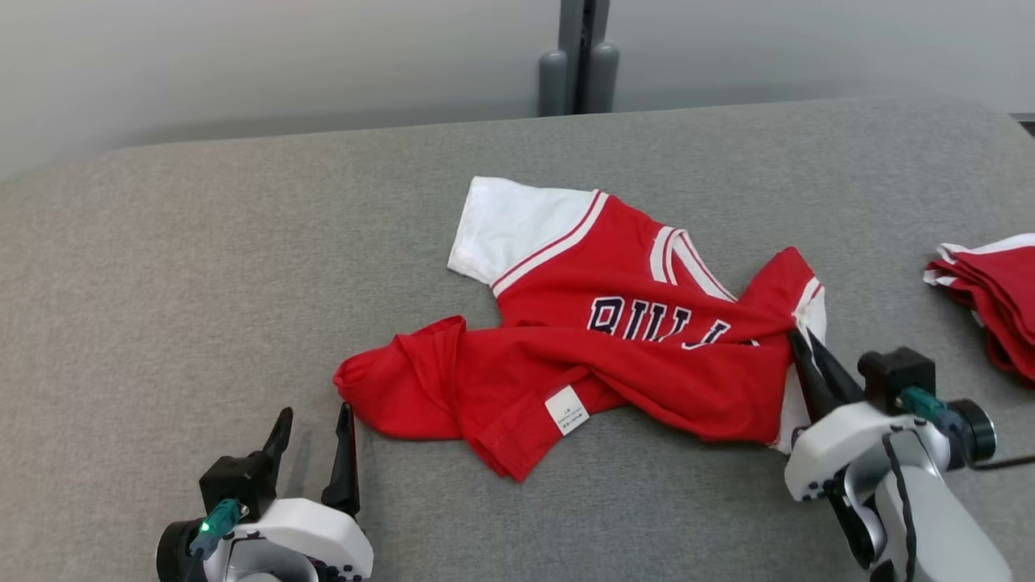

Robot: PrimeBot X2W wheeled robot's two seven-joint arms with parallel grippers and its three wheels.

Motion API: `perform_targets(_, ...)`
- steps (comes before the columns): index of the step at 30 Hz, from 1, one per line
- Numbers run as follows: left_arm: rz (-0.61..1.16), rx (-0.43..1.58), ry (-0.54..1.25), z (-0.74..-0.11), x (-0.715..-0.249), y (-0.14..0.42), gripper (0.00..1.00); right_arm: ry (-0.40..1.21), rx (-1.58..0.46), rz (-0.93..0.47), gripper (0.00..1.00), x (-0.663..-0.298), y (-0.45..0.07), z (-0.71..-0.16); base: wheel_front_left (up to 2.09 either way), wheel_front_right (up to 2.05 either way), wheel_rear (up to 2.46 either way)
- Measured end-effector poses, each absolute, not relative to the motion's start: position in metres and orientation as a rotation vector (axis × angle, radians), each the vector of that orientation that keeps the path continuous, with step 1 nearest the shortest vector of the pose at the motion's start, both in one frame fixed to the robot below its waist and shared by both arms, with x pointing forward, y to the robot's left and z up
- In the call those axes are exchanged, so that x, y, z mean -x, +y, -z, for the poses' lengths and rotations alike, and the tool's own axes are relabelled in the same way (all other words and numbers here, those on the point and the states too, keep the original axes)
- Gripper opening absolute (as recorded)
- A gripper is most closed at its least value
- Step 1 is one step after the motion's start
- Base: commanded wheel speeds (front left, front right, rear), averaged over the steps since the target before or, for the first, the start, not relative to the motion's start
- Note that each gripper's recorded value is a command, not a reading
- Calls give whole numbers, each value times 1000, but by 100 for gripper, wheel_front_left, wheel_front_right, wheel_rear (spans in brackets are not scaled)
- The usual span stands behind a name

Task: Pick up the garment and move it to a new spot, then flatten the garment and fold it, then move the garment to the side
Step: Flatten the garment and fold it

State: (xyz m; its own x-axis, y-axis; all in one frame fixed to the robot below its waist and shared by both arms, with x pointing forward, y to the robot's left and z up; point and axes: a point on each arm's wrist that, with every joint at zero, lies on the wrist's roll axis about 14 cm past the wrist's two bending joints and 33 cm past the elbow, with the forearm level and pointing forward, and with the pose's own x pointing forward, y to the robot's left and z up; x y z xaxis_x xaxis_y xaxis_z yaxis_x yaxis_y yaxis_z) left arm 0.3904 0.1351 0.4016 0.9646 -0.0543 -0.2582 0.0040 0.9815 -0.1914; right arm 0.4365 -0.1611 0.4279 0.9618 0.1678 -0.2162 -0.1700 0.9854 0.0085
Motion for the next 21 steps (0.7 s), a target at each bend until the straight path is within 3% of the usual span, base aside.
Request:
perform_targets(1,38,191,263,-403,-391,133,100,218,-3,-156,0,-432,-165,-427,0,0,0)
perform_targets(3,55,187,258,-404,-393,128,100,232,-14,-128,15,-421,-174,-422,0,0,0)
perform_targets(4,64,188,257,-405,-394,125,100,243,-22,-107,25,-415,-181,-419,0,0,0)
perform_targets(6,75,188,257,-405,-395,121,100,259,-24,-73,64,-407,-193,-413,0,0,0)
perform_targets(8,82,188,258,-405,-396,119,100,265,-32,-44,64,-404,-201,-411,0,0,0)
perform_targets(9,84,188,259,-404,-397,118,100,269,-38,-33,84,-402,-204,-410,0,0,0)
perform_targets(10,85,188,260,-404,-397,118,100,274,-36,-28,82,-400,-206,-408,0,0,0)
perform_targets(11,87,188,262,-404,-397,118,100,281,-39,-16,58,-399,-209,-406,0,0,0)
perform_targets(12,88,187,263,-403,-397,118,100,286,-45,1,58,-397,-213,-404,0,0,0)
perform_targets(13,89,186,264,-403,-397,117,100,284,-54,23,69,-397,-219,-404,0,0,0)
perform_targets(14,89,185,264,-403,-397,117,100,280,-49,45,91,-397,-227,-406,0,0,0)
perform_targets(15,88,184,264,-403,-397,118,100,268,-52,76,100,-397,-237,-409,0,0,0)
perform_targets(21,77,179,240,-410,-397,122,100,173,-35,126,100,-403,-253,-437,0,0,0)
